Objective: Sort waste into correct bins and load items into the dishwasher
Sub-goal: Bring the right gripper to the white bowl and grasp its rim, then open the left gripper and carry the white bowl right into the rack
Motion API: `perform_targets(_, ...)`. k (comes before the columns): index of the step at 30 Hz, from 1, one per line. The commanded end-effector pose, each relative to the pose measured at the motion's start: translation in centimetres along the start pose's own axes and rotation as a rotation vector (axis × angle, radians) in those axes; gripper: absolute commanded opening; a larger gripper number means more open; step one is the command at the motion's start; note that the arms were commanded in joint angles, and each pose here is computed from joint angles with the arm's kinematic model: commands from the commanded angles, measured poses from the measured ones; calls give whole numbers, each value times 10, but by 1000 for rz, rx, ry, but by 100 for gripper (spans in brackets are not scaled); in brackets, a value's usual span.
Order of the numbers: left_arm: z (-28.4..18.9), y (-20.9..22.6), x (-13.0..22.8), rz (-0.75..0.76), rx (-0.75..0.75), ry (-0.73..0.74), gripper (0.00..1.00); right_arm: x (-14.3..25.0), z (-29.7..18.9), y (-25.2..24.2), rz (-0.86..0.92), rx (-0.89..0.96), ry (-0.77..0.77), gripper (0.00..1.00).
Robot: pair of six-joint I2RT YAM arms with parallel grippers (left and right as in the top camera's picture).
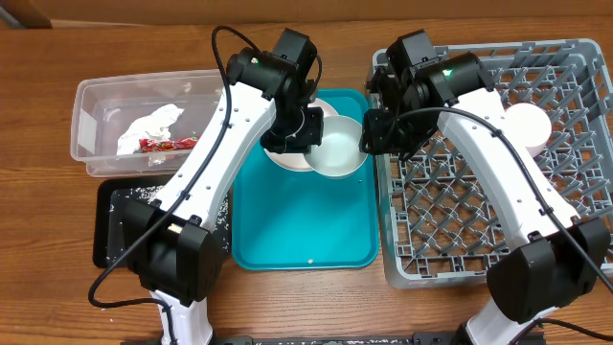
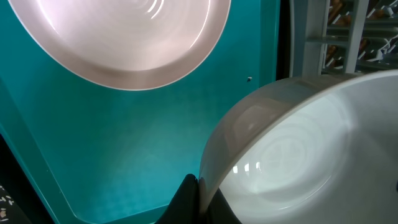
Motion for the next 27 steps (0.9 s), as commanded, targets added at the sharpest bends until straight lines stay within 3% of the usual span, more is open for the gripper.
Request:
perform_targets(1, -4, -5, 0, 34, 17, -10, 4, 0, -3, -1, -2, 6, -16, 31)
perform_targets(5, -4, -5, 0, 34, 18, -11, 4, 0, -3, 1, -1, -18, -11, 27)
perform_targets(9, -4, -5, 0, 34, 18, -11, 4, 2, -3, 2, 3, -25, -3, 13)
perform_targets(18, -4, -6, 0, 34, 25, -9, 4, 1, -3, 2, 1, -26, -10, 6)
perform_targets(20, -4, -6, 0, 31, 25, -9, 14, 0, -3, 2, 0, -24, -14, 4)
perform_targets(24, -4, -6, 0, 31, 26, -9, 54, -3, -4, 2, -3, -27, -32, 4)
perform_targets(27, -4, -7, 0, 33, 36, -9, 59, -5, -4, 0, -4, -4, -45, 4)
Point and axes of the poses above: each gripper's point midway between its finger pads, its own z axis out along the fingers, its own y axis along the line the jaws close on, x = y × z, the point moved 9 cm from there along -z, back along the fingers, and after that the axes turned 3 degrees about z, right-handed, at the moved point
